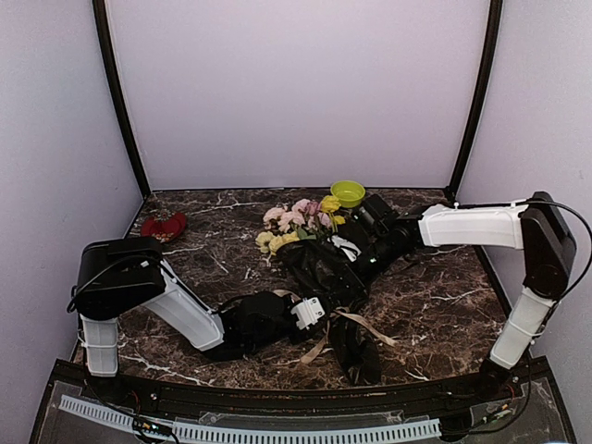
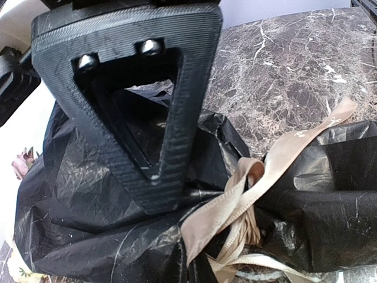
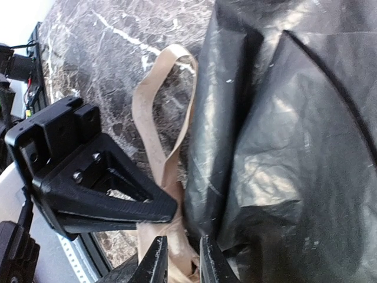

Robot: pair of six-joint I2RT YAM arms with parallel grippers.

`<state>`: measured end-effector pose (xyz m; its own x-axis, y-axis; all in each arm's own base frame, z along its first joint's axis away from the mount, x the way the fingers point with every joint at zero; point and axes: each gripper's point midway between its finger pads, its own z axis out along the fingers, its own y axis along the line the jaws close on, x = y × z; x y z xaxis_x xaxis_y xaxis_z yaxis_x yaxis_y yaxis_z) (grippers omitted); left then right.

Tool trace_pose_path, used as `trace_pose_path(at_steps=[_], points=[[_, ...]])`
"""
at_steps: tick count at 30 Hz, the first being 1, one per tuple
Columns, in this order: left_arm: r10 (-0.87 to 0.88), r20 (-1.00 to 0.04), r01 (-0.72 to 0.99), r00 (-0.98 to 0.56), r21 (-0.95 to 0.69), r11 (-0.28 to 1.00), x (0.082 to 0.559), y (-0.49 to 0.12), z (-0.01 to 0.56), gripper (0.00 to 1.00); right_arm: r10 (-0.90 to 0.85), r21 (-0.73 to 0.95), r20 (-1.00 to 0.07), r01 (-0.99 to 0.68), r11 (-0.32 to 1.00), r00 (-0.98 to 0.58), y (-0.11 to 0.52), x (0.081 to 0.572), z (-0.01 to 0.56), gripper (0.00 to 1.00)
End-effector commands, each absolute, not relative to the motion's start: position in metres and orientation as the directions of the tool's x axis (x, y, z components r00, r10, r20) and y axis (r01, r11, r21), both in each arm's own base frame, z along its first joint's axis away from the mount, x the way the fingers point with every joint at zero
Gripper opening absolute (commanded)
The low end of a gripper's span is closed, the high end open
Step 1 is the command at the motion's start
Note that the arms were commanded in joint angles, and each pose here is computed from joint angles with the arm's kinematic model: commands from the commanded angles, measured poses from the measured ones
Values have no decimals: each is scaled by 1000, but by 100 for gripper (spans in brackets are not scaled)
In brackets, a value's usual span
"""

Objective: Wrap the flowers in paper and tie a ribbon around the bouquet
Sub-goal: Cross the half-tied ribbon over the folded bouquet.

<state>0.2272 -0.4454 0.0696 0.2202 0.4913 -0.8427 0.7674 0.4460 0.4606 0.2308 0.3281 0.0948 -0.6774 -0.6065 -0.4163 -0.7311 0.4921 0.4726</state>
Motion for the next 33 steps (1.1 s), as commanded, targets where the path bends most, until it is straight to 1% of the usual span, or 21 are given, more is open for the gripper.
trace_pose_path(at_steps=[1, 5, 11, 15, 16, 21, 26, 29, 33], points=[[456, -860, 759, 229, 451, 469, 229, -447, 80, 0, -613, 424, -401, -731, 534, -681, 324, 243, 87, 19], [452, -862, 759, 229, 449, 471, 229, -446, 80, 0, -637, 417, -372, -735, 535, -675, 319, 240, 76, 18], [450, -863, 758, 230, 449, 473, 229, -446, 81, 0, -659, 483, -386, -750, 452, -646, 328, 223, 80, 19], [451, -862, 760, 230, 448, 471, 229, -447, 80, 0, -651, 525, -423, -756, 391, -631, 336, 216, 91, 22], [454, -861, 761, 228, 448, 468, 228, -446, 79, 0, -655, 538, -407, -747, 392, -637, 332, 210, 85, 23], [455, -861, 761, 227, 448, 469, 229, -447, 79, 0, -658, 555, -393, -736, 388, -642, 331, 205, 80, 23], [454, -862, 762, 225, 446, 468, 229, -447, 79, 0, -656, 553, -393, -736, 390, -644, 331, 205, 78, 23], [454, -862, 764, 224, 445, 467, 228, -447, 78, 0, -645, 541, -395, -733, 411, -654, 332, 211, 76, 24], [454, -863, 764, 223, 444, 469, 229, -447, 78, 0, -635, 511, -394, -733, 450, -664, 333, 221, 71, 28]])
